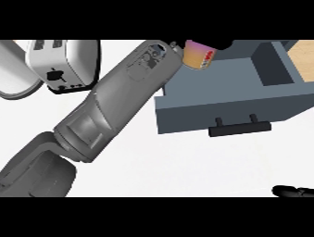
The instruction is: Pick up the can, place it into the drawer and close the drawer
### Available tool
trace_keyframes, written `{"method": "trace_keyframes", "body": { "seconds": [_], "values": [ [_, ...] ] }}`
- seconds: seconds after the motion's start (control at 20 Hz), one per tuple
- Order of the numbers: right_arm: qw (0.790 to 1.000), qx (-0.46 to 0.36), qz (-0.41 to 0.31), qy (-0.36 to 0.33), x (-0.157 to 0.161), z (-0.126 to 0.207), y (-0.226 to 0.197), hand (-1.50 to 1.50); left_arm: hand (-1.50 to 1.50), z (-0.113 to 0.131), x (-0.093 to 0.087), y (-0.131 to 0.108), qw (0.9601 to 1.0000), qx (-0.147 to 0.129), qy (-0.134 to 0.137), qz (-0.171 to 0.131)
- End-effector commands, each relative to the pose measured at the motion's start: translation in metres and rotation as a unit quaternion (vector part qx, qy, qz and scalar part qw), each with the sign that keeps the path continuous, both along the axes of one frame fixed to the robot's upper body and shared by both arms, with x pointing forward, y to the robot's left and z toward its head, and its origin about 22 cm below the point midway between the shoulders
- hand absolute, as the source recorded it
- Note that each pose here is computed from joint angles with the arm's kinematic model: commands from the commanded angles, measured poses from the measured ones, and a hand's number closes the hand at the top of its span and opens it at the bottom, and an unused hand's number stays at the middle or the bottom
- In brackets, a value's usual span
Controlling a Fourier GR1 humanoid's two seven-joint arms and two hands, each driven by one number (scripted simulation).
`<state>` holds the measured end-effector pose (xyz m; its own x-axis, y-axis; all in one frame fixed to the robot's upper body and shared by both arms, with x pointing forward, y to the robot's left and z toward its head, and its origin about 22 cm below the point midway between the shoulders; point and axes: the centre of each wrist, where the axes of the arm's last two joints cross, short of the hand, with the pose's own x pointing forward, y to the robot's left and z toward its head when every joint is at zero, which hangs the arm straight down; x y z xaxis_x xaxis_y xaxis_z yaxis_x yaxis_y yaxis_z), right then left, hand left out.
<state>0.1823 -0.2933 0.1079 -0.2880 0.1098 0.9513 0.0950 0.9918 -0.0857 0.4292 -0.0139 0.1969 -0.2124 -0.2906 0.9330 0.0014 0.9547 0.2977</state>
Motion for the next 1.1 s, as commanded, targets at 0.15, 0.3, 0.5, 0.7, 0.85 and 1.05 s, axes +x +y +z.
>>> {"method": "trace_keyframes", "body": {
  "seconds": [0.15,0.3,0.5,0.7,0.85,1.05],
  "values": [
    [1.0,-0.009,0.008,0.002,-0.005,0.0,-0.008,-1.5,1.5,-0.025,0.003,0.009,0.9992,0.036,-0.015,0.014],
    [1.0,-0.003,0.008,-0.003,0.007,0.006,-0.003,-1.5,-1.5,-0.013,0.001,0.003,0.9994,0.022,-0.012,0.023],
    [1.0,-0.014,0.017,-0.01,0.002,0.012,0.006,-1.5,-1.5,-0.039,0.001,0.012,0.998,0.031,-0.013,0.053],
    [1.0,-0.004,0.023,-0.007,0.008,0.007,0.002,-1.5,-1.5,-0.03,-0.001,0.007,0.9978,0.015,-0.009,0.064],
    [0.999,-0.02,0.028,-0.02,0.009,0.027,0.005,-1.5,-1.5,-0.036,0.0,0.01,0.9974,0.016,-0.016,0.069],
    [0.999,-0.04,0.007,-0.027,-0.007,0.016,-0.008,-1.5,-1.5,-0.035,0.001,0.011,0.9973,-0.003,-0.016,0.072]
  ]
}}
